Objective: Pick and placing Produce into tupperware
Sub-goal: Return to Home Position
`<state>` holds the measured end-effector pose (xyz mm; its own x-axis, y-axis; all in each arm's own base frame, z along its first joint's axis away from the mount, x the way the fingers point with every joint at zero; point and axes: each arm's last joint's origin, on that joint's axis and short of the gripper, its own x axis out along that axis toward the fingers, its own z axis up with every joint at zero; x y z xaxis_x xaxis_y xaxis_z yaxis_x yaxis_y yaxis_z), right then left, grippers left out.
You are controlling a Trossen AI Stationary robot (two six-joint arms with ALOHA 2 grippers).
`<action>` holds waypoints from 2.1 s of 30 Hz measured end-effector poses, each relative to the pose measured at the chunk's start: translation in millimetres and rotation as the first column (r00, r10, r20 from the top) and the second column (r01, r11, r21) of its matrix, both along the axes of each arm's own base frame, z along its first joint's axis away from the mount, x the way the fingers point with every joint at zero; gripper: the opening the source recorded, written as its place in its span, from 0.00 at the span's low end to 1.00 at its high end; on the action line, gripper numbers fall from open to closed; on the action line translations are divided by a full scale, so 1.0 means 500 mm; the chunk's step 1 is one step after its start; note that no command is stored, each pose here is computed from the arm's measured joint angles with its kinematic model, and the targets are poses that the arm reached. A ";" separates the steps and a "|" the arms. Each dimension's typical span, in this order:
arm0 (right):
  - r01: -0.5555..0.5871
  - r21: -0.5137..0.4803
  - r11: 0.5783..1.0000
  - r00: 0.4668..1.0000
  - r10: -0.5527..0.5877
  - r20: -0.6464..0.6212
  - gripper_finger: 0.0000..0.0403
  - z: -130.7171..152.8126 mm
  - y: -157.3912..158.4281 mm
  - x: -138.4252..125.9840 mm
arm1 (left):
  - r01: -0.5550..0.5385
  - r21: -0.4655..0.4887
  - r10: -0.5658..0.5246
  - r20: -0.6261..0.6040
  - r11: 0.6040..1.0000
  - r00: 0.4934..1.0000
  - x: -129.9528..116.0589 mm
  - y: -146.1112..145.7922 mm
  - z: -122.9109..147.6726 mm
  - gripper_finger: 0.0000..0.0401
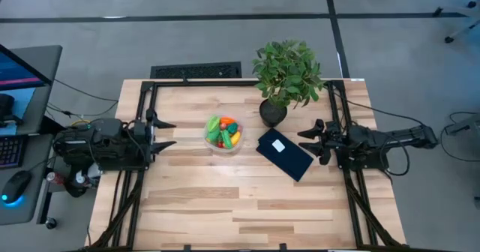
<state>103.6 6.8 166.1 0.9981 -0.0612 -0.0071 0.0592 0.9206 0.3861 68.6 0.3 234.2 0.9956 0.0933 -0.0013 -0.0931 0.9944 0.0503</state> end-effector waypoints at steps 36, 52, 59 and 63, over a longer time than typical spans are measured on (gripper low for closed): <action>0.027 0.022 0.999 1.000 -0.027 0.003 0.61 -0.002 -0.006 -0.007 | 0.058 -0.007 -0.054 0.276 0.998 0.960 0.049 -0.006 -0.083 0.66; 0.049 0.052 0.997 0.999 -0.048 -0.017 0.61 -0.006 -0.028 -0.007 | 0.009 0.009 -0.011 0.302 1.000 0.953 0.048 -0.001 -0.078 0.66; 0.024 -0.038 0.999 0.999 -0.026 -0.045 0.61 -0.010 -0.030 -0.005 | 0.074 -0.091 -0.060 0.149 0.993 0.987 0.055 -0.003 -0.110 0.66; 0.052 -0.065 0.997 0.995 -0.058 -0.083 0.61 -0.016 -0.035 -0.001 | 0.041 -0.091 -0.032 0.106 0.995 0.994 0.056 -0.002 -0.119 0.66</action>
<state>103.0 -10.7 158.0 0.9891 -0.1191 -0.0863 0.1408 0.9371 0.3193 96.8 -0.6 174.9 0.9935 0.0613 0.0959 -0.0567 0.9971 -0.0504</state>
